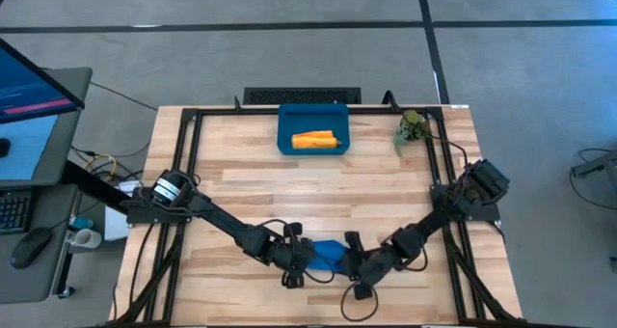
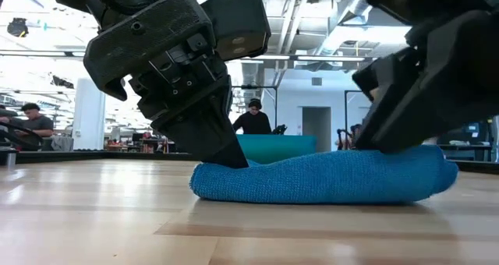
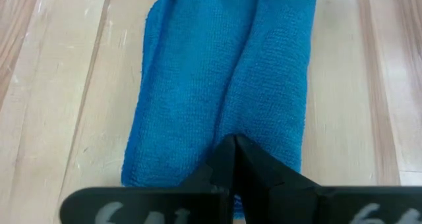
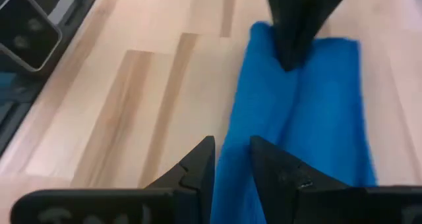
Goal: Roll microfiber towels into tight, uniform cylinder then place into a basket
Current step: Roll the blue microfiber towel
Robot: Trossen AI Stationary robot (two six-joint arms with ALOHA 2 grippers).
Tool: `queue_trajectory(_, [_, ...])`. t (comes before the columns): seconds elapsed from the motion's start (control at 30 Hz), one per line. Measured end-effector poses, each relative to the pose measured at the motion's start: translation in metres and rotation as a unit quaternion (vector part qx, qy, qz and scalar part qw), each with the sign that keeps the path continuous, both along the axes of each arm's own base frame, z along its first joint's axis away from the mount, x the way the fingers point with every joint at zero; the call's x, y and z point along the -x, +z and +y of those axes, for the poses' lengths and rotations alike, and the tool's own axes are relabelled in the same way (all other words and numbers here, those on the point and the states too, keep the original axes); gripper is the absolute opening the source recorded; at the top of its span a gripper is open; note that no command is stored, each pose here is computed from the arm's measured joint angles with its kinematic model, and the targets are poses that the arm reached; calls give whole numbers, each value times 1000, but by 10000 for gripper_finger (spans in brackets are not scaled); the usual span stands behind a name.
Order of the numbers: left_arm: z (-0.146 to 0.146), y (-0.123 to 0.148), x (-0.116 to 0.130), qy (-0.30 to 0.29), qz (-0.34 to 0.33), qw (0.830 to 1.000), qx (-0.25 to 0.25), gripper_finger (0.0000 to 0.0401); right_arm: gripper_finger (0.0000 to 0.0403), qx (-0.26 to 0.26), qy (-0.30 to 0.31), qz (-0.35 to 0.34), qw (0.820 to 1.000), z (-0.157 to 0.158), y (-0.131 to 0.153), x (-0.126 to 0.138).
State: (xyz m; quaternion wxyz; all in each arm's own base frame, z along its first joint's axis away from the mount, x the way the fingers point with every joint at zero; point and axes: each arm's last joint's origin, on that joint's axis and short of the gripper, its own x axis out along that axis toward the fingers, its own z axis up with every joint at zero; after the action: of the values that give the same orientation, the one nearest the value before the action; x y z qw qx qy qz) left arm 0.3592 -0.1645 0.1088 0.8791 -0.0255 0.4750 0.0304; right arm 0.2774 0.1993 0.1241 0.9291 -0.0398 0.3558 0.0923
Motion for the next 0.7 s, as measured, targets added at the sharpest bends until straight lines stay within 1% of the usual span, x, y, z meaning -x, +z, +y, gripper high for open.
queue_trajectory(0.1, [0,0,0,-1,0,1000,-1,1,118,-10,6,8,1000,-3,0,-2])
queue_trajectory(0.23, [0,0,0,-1,0,1000,-1,1,118,-8,5,15,1000,-3,-1,-1])
queue_trajectory(0.37, [0,0,0,-1,0,1000,-1,1,118,-13,-31,59,998,-10,-7,2])
queue_trajectory(0.43, [0,0,0,-1,0,1000,-1,1,118,-20,-50,70,996,-14,-8,2])
queue_trajectory(0.6, [0,0,0,-2,0,1000,-2,1,118,-23,-57,75,995,-17,-8,0])
queue_trajectory(0.7, [0,0,0,-4,1,1000,0,1,118,-24,-54,70,996,-18,-2,1])
